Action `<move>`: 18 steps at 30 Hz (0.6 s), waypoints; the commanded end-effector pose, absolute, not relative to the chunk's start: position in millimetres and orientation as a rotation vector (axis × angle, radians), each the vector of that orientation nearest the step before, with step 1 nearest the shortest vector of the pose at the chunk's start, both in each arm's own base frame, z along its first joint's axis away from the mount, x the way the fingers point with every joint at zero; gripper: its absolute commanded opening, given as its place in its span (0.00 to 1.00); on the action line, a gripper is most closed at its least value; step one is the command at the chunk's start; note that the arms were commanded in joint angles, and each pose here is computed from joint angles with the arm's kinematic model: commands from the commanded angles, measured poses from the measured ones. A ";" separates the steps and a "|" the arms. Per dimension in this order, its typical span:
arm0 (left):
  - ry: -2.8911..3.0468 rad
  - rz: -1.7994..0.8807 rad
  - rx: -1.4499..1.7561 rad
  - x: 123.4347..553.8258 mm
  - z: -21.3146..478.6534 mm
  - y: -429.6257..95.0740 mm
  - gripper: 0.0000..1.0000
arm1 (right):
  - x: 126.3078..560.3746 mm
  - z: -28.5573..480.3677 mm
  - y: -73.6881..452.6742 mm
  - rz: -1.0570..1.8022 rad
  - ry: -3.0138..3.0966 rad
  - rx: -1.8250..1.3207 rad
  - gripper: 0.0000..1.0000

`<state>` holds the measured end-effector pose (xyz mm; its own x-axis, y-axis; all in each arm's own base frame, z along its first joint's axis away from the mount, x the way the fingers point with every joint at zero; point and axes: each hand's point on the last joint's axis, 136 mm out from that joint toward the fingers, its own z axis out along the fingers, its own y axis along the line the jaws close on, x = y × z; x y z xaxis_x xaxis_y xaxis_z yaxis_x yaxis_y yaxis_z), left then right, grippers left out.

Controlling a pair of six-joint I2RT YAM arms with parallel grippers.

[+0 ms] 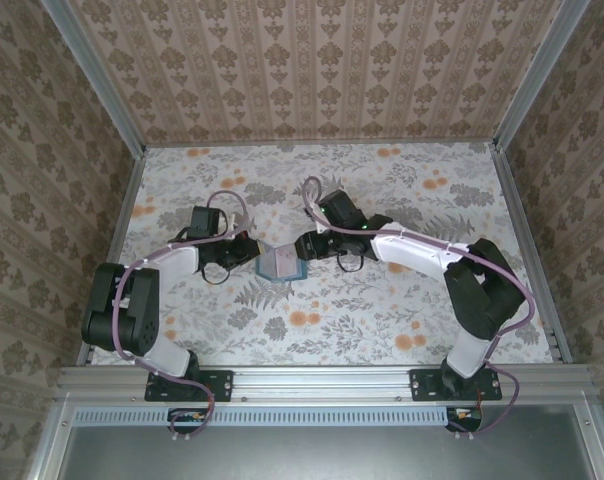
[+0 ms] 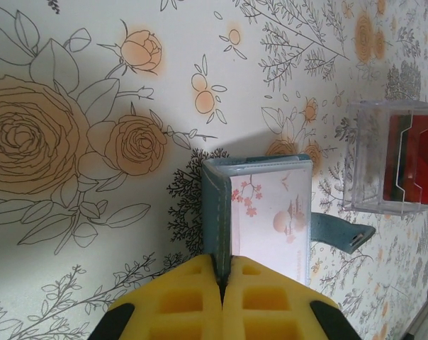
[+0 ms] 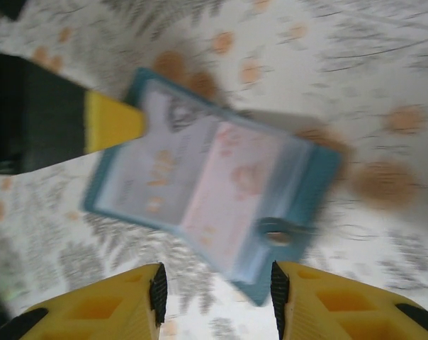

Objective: Put the credit cards into the card holder

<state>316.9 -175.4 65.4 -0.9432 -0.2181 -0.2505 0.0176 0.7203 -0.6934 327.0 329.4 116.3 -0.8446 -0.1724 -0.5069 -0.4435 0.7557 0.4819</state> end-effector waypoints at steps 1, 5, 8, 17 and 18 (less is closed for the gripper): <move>2.606 -1.057 -0.171 313.9 67.2 -173.5 0.00 | 315.7 113.0 356.7 1.027 2.545 -0.465 0.46; 2.607 -1.055 -0.173 313.7 67.1 -173.3 0.00 | 318.7 92.2 357.4 0.994 2.618 -0.424 0.45; 2.609 -1.052 -0.177 313.7 66.6 -172.8 0.00 | 322.2 77.5 354.7 0.942 2.673 -0.385 0.45; 2.610 -1.053 -0.176 313.1 66.8 -172.7 0.00 | 330.9 57.5 348.2 0.820 2.733 -0.361 0.45; 2.610 -1.052 -0.175 313.1 66.6 -172.7 0.00 | 331.7 56.7 348.4 0.818 2.734 -0.361 0.45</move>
<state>316.8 -175.3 65.3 -0.9431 -0.2181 -0.2508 0.0179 0.7202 -0.6935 327.2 351.8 60.6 -0.9229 -0.1773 -0.3418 -0.3416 0.7867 0.5142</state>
